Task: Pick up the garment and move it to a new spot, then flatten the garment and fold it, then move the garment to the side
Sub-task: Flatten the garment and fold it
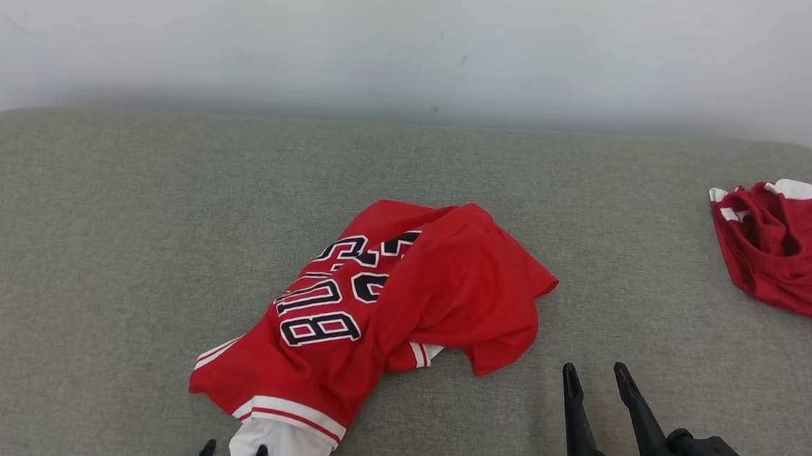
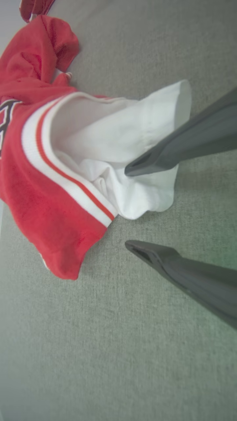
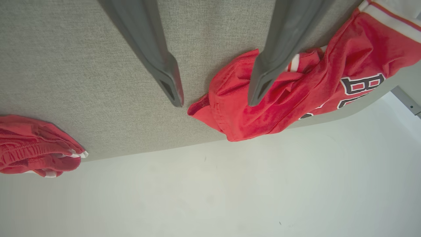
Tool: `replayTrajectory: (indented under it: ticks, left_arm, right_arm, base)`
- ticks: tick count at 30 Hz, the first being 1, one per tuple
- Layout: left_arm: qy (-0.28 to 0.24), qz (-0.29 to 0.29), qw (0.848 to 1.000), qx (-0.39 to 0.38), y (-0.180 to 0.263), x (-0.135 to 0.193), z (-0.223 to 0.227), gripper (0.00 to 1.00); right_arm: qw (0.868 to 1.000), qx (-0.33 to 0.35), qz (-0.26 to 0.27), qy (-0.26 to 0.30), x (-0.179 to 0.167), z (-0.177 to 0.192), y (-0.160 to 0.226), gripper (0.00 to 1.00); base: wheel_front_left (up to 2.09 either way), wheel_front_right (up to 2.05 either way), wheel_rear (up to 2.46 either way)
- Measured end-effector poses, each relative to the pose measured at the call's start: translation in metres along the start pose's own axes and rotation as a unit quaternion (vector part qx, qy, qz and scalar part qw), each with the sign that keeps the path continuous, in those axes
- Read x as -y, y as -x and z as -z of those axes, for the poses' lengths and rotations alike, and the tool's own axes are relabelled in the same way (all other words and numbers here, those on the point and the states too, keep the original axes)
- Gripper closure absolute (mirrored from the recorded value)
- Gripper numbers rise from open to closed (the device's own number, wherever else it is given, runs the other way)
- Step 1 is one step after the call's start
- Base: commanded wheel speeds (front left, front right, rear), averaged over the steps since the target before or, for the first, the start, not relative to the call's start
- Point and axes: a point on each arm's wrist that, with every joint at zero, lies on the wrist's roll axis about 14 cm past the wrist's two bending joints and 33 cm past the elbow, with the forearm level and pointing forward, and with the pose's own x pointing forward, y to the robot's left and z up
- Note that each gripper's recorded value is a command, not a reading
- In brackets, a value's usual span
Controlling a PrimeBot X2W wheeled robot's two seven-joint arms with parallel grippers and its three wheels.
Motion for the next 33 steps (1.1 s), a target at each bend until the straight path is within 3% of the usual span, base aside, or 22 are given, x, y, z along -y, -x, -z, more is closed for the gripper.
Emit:
replayTrajectory:
  ticks: [2, 3, 4, 6, 11, 17, 27, 33]
  left_arm:
    - [0.001, 0.005, 1.0, -0.016, -0.001, 0.003, 0.008, 0.0]
    - [0.007, 0.008, 1.0, -0.021, -0.001, 0.005, 0.012, 0.21]
    - [0.012, 0.009, 1.0, -0.026, -0.001, 0.006, 0.014, 0.55]
    - [0.016, 0.015, 0.999, -0.027, -0.001, 0.009, 0.015, 1.0]
    - [0.023, 0.008, 1.0, -0.005, -0.001, 0.005, 0.002, 1.0]
    - [0.02, -0.03, 0.999, 0.036, 0.015, -0.022, -0.021, 1.0]
    - [0.092, -0.068, 0.993, -0.024, 0.056, -0.032, 0.007, 1.0]
    - [0.102, -0.068, 0.992, -0.039, 0.059, -0.027, 0.014, 1.0]
  right_arm:
    - [1.0, 0.001, 0.004, 0.0, 0.002, -0.001, 0.002, 0.0]
    - [1.0, 0.002, 0.005, 0.001, 0.003, -0.001, 0.002, 0.0]
    - [1.0, 0.003, 0.006, 0.001, 0.004, -0.002, 0.003, 0.0]
    - [1.0, 0.005, 0.008, 0.002, 0.005, -0.003, 0.003, 0.0]
    - [1.0, 0.002, 0.006, 0.002, 0.004, -0.002, 0.006, 0.0]
    - [1.0, -0.002, -0.011, -0.001, -0.008, 0.001, 0.003, 0.0]
    - [0.999, -0.007, -0.036, -0.004, -0.023, 0.005, -0.005, 0.0]
    - [0.999, -0.008, -0.033, -0.002, -0.021, 0.005, -0.005, 0.0]
  base:
    - [0.0, 0.0, 0.0]
    - [0.0, 0.0, 0.0]
    - [0.0, 0.0, 0.0]
    - [0.0, 0.0, 0.0]
    - [0.0, 0.0, 0.0]
    - [0.0, 0.0, 0.0]
    - [0.0, 0.0, 0.0]
    - [0.0, 0.0, 0.0]
